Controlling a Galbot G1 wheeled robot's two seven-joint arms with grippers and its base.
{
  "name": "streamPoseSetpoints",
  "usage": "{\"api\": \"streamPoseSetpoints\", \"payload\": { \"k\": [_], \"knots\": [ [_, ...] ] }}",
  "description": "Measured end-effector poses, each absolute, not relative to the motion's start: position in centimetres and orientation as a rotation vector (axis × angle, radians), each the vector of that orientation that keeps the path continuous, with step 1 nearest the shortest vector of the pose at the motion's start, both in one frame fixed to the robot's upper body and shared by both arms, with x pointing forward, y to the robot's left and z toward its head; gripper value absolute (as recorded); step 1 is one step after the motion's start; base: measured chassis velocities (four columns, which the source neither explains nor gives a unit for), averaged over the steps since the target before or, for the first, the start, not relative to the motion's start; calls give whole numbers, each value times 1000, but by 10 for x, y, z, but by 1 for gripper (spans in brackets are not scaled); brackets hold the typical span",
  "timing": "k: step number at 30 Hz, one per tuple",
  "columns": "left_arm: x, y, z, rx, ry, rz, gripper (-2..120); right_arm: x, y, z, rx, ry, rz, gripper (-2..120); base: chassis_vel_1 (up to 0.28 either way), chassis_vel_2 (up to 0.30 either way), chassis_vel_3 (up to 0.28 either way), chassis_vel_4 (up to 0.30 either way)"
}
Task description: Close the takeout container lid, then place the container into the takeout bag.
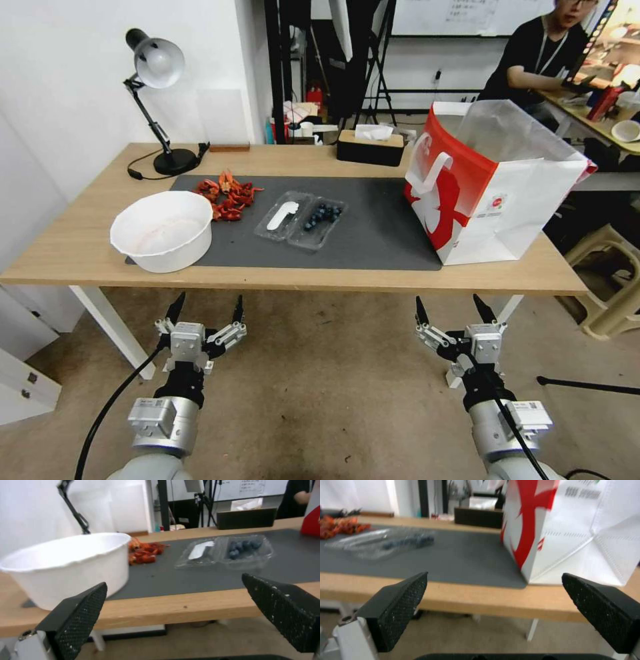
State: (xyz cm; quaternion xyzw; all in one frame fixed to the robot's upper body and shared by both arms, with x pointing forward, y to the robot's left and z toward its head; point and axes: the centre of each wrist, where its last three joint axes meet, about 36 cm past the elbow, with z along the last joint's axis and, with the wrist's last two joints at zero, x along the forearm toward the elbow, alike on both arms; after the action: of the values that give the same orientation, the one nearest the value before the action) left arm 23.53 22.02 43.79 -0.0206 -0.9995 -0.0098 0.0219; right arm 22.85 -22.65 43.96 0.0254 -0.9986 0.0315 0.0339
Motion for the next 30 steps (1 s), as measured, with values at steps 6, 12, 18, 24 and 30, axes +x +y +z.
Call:
{"api": "streamPoseSetpoints", "payload": {
  "k": [6, 12, 18, 24, 30],
  "knots": [
    [250, 213, 448, -126, -3037, 115, 100, 230, -234, 453, 163, -2969, 64, 100, 0, 0, 0, 0],
    [268, 202, 464, -270, -2892, 267, 100, 237, -245, 470, 357, -2870, -29, 100, 0, 0, 0, 0],
    [271, 202, 457, -331, -2865, 284, 100, 238, -247, 469, 381, -2875, -37, 100, 0, 0, 0, 0],
    [269, 204, 455, -316, -2872, 280, 100, 238, -247, 467, 385, -2878, -38, 100, 0, 0, 0, 0],
    [266, 205, 453, -306, -2875, 275, 100, 239, -247, 467, 394, -2884, -38, 100, 0, 0, 0, 0]
  ]
}}
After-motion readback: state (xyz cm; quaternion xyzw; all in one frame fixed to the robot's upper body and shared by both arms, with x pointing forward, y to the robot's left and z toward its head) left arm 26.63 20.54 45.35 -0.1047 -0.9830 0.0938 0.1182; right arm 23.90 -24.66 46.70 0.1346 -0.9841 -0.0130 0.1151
